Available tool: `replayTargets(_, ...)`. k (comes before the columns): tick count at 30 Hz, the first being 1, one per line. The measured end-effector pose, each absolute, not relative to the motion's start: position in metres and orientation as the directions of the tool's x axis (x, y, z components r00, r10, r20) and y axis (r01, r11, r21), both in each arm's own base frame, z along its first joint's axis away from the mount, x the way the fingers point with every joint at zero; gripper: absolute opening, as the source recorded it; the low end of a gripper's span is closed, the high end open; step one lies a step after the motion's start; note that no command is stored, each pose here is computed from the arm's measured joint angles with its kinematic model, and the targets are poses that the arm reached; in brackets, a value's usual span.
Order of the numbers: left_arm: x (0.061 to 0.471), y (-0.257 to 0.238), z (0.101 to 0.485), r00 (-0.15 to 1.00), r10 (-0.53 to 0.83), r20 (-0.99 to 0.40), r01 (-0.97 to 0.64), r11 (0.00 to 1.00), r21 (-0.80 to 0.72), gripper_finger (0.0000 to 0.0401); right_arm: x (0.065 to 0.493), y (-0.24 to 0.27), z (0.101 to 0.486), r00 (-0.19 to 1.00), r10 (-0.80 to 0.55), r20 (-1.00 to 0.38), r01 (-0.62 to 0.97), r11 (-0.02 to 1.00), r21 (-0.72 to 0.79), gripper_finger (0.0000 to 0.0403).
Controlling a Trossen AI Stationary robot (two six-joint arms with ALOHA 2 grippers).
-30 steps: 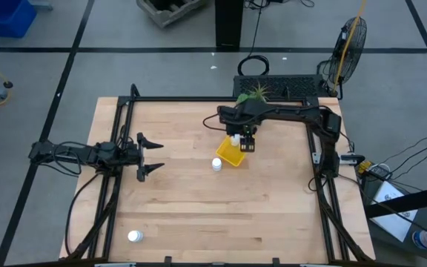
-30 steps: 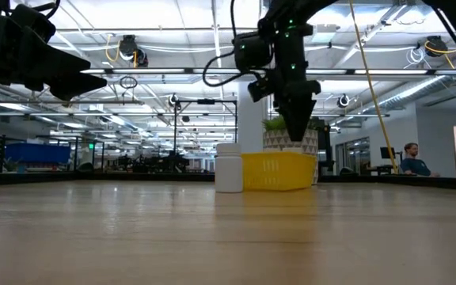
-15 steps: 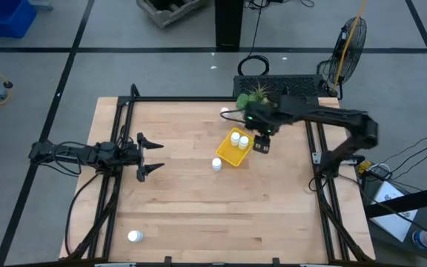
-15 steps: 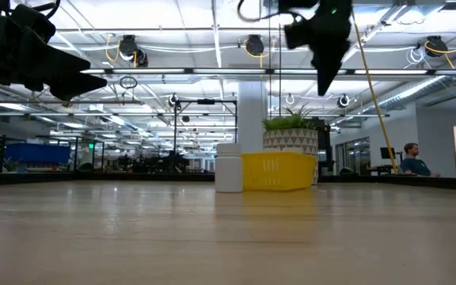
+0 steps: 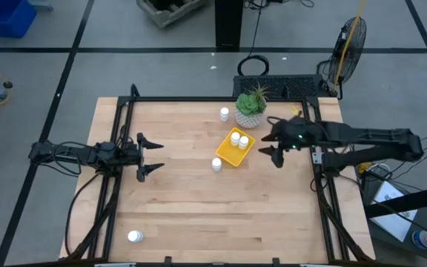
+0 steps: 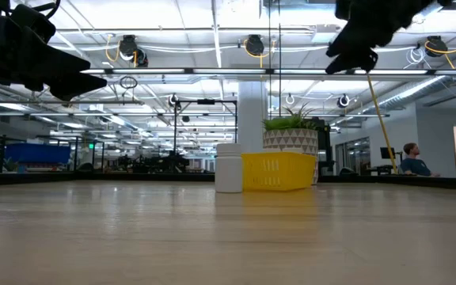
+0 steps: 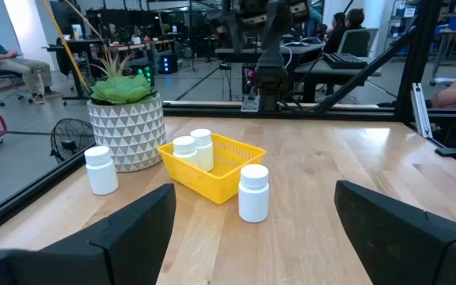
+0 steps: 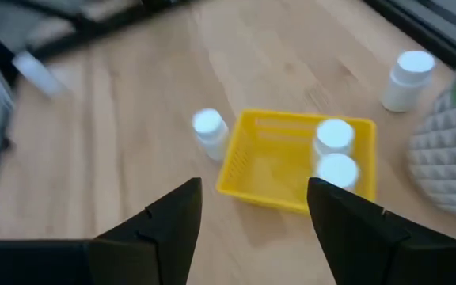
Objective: Pick and place pill bottles into a basket
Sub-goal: Put the top white medicine bottle into the bin
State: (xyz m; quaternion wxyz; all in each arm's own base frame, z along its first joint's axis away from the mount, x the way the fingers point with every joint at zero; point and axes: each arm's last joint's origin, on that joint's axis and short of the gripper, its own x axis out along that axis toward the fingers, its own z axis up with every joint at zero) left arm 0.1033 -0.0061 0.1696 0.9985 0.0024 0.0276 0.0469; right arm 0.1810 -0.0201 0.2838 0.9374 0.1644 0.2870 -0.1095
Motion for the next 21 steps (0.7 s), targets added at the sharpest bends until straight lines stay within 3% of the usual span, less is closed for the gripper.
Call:
replayTargets(6, 0.103, -0.006, 0.17, 0.994, 0.093, -0.055, -0.093, 0.996, 0.007, 0.0351, 0.166, -0.016, 0.253, 0.943, -0.081, -0.322, 0.242, 0.831, 0.501, 0.022)
replayTargets(9, 0.103, -0.006, 0.17, 0.994, 0.094, -0.054, -0.093, 0.996, 0.007, 0.0351, 0.163, -0.009, 0.245, 0.983, 0.133, -0.128, -0.056, 0.876, 0.478, 0.0223)
replayTargets(12, 0.103, -0.006, 0.17, 0.994, 0.094, -0.053, -0.093, 0.996, 0.007, 0.0351, 0.158, -0.003, 0.245, 0.94, 0.337, 0.048, -0.33, 0.867, 0.374, 0.0225)
replayTargets(21, 0.103, -0.006, 0.172, 0.995, 0.094, -0.035, -0.094, 0.996, 0.003, 0.0351, 0.141, 0.005, 0.217, 0.895, 0.443, 0.056, -0.421, 0.796, 0.434, 0.0218)
